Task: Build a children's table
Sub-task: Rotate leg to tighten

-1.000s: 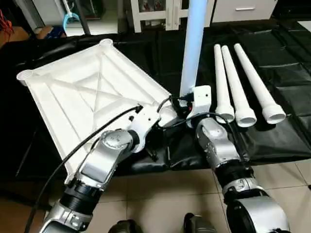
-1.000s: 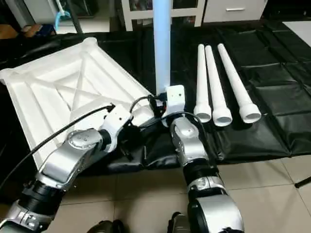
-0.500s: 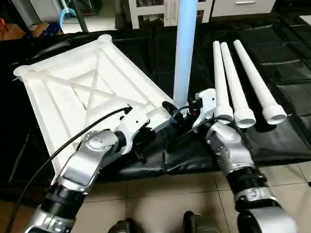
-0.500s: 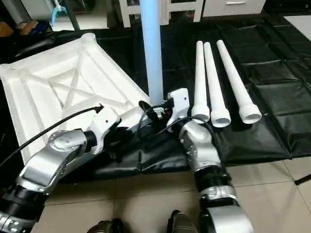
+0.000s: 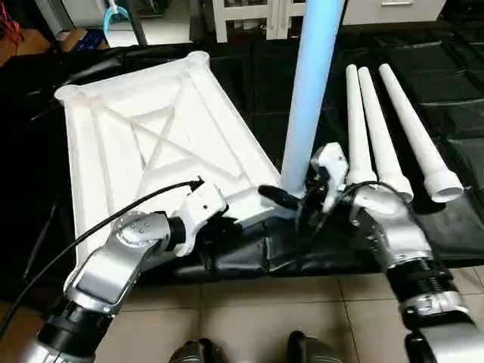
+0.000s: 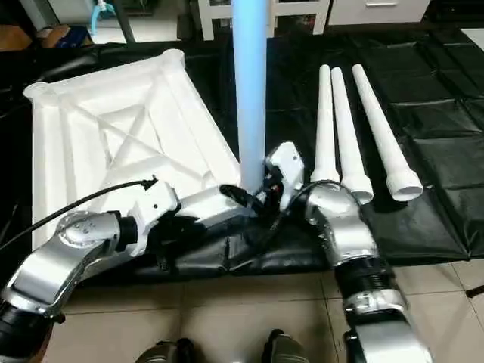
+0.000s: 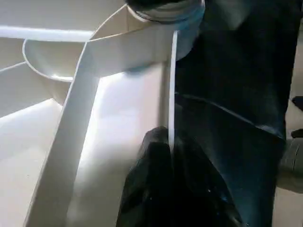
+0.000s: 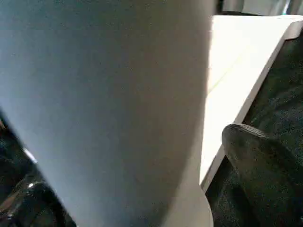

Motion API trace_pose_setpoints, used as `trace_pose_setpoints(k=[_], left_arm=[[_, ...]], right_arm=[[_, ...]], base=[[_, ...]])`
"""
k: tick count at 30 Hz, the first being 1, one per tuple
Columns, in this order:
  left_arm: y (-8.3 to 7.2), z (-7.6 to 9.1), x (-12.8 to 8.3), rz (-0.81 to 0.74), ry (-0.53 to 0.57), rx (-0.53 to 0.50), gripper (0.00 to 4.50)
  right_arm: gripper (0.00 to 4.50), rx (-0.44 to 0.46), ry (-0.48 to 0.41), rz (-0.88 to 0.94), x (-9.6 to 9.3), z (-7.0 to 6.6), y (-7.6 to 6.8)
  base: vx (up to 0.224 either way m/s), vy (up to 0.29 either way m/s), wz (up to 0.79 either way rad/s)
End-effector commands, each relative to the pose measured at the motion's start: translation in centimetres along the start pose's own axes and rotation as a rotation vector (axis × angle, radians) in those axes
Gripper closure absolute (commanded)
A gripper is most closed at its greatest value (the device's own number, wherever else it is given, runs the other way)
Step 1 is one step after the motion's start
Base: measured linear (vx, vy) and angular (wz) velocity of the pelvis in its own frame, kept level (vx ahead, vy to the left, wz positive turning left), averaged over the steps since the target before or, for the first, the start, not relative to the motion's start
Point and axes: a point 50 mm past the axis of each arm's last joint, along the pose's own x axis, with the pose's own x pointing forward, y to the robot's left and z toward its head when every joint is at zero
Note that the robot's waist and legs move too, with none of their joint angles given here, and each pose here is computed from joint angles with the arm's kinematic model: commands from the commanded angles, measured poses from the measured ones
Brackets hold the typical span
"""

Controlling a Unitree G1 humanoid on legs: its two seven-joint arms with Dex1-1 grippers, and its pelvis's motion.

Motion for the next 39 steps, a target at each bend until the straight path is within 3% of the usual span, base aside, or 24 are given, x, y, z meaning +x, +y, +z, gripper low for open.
trace_pose_setpoints(k=[1,8,15,24,26,33,35,39], left_arm=[[-1.1,-0.6,0.5,-0.072,0.013,-0.025,4.5],[-1.0,-0.6,0.4,-0.083,0.013,-0.019,4.5],[-1.0,-0.5,0.5,-0.085,0.013,-0.016,4.5],[-0.5,0.3,1.7,0.016,-0.009,-0.034,4.5],[0.0,1.0,2.8,0.102,-0.019,-0.048,4.5],[1.6,2.2,4.8,0.34,-0.01,-0.092,4.5],[1.8,2.3,5.0,0.363,-0.008,-0.092,4.5],[2.0,2.6,5.2,0.387,-0.007,-0.098,4.5]], right_arm=[[0.51,-0.007,0.008,0.011,-0.1,0.2,0.0],[0.95,0.014,0.017,0.034,-0.2,-0.2,0.3],[1.72,0.018,0.023,0.027,-0.3,-0.4,0.3],[1.87,0.118,0.028,-0.249,0.8,-1.8,-0.4],[1.87,0.176,0.043,-0.342,2.0,-2.8,0.4],[1.88,0.239,0.09,-0.562,5.0,-4.4,1.9],[1.88,0.233,0.092,-0.582,5.5,-4.4,2.1],[1.88,0.273,-0.012,-0.551,8.0,-3.0,3.5]], base=[[0.0,0.0,0.0],[0.0,0.0,0.0],[0.0,0.0,0.0],[0.0,0.0,0.0],[0.0,0.0,0.0],[0.0,0.0,0.0],[0.0,0.0,0.0],[0.0,0.0,0.0]])
